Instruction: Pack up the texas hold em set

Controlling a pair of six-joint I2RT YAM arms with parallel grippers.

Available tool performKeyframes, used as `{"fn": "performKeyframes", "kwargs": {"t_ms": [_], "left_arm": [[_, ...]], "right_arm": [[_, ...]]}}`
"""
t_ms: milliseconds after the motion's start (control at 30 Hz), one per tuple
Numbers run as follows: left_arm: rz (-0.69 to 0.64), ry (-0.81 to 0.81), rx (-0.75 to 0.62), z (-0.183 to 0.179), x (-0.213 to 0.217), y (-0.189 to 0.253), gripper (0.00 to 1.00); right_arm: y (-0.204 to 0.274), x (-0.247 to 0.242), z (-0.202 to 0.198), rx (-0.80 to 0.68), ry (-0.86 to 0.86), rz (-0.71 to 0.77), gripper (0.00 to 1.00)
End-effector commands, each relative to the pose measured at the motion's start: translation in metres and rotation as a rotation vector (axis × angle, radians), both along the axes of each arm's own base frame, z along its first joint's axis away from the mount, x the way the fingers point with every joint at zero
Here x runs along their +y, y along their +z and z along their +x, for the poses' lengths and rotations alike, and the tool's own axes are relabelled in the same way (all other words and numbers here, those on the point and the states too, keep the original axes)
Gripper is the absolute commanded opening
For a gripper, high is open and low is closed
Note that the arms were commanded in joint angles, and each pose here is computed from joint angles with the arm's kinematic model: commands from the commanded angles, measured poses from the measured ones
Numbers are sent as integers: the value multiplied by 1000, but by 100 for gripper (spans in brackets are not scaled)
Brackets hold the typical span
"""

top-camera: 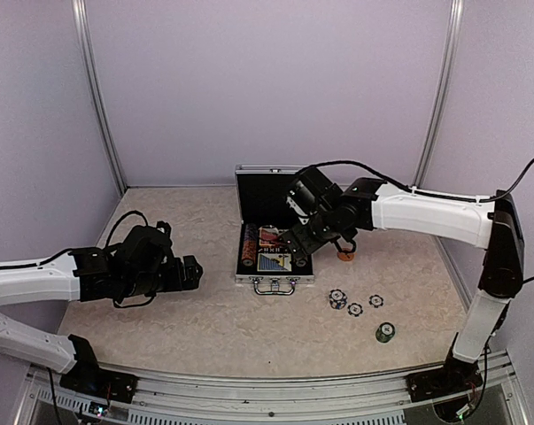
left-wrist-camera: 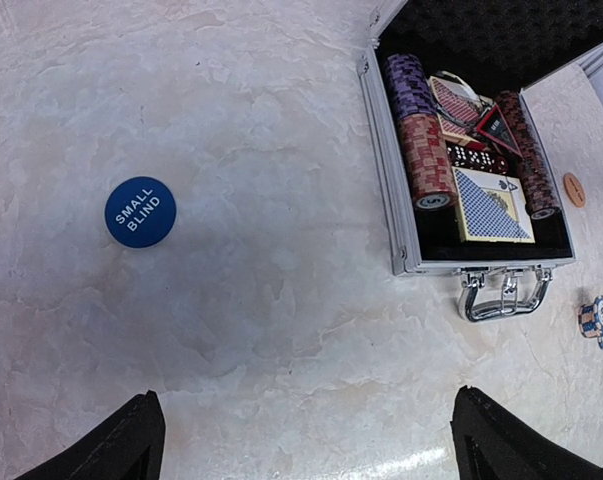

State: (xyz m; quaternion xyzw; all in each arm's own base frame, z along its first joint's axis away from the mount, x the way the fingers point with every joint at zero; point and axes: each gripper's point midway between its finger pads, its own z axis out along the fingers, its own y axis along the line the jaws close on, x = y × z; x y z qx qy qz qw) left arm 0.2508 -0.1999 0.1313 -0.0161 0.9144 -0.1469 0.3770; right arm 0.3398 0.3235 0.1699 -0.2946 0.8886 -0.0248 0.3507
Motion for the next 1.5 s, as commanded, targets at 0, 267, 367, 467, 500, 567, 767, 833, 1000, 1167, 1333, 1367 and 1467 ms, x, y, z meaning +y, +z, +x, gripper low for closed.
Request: {"fn": "performKeyframes", "kwargs": {"t_ms": [0,267,367,467,500,567,767,833,1000,1167,1333,1367,1467], "left_arm": [[-19,-15,-28,3,-6,10,99],[-21,-23,-34,3,-8,11,99],[-20,-24,-36,3,-9,11,99],[-16,-28,-39,3,-9,11,99],[-15,-29,-41,3,-9,12,99],[-11,-29,-44,4,-9,12,99],[-11,-35,-50,6,-11,14,99],[-11,-39,-52,6,-13,14,99],[-12,-48,-56,9,-17,17,99],[-16,-58,-59,10,-20,19,99],[-14,-75,-53,11,-25,19,99],[-12,-78,-53,11,-26,19,99],[-14,-83,-50,12,-28,19,99]], "right_arm": [[-3,-31,-26,78,-99,6,100],[-18,-71,-60,174,-245,27,100],[-26,-85,-73,211,-303,33,100],[-35,-101,-87,249,-362,42,99],[-39,-107,-93,260,-385,43,99],[-48,-121,-104,287,-436,30,99],[-64,-162,-135,338,-576,-10,99],[-68,-170,-144,355,-598,-3,99],[-78,-182,-163,401,-630,20,98],[-93,-186,-176,447,-642,43,97],[-104,-186,-185,488,-643,81,94],[-106,-184,-187,498,-639,92,93],[-113,-181,-191,523,-625,112,92]]}}
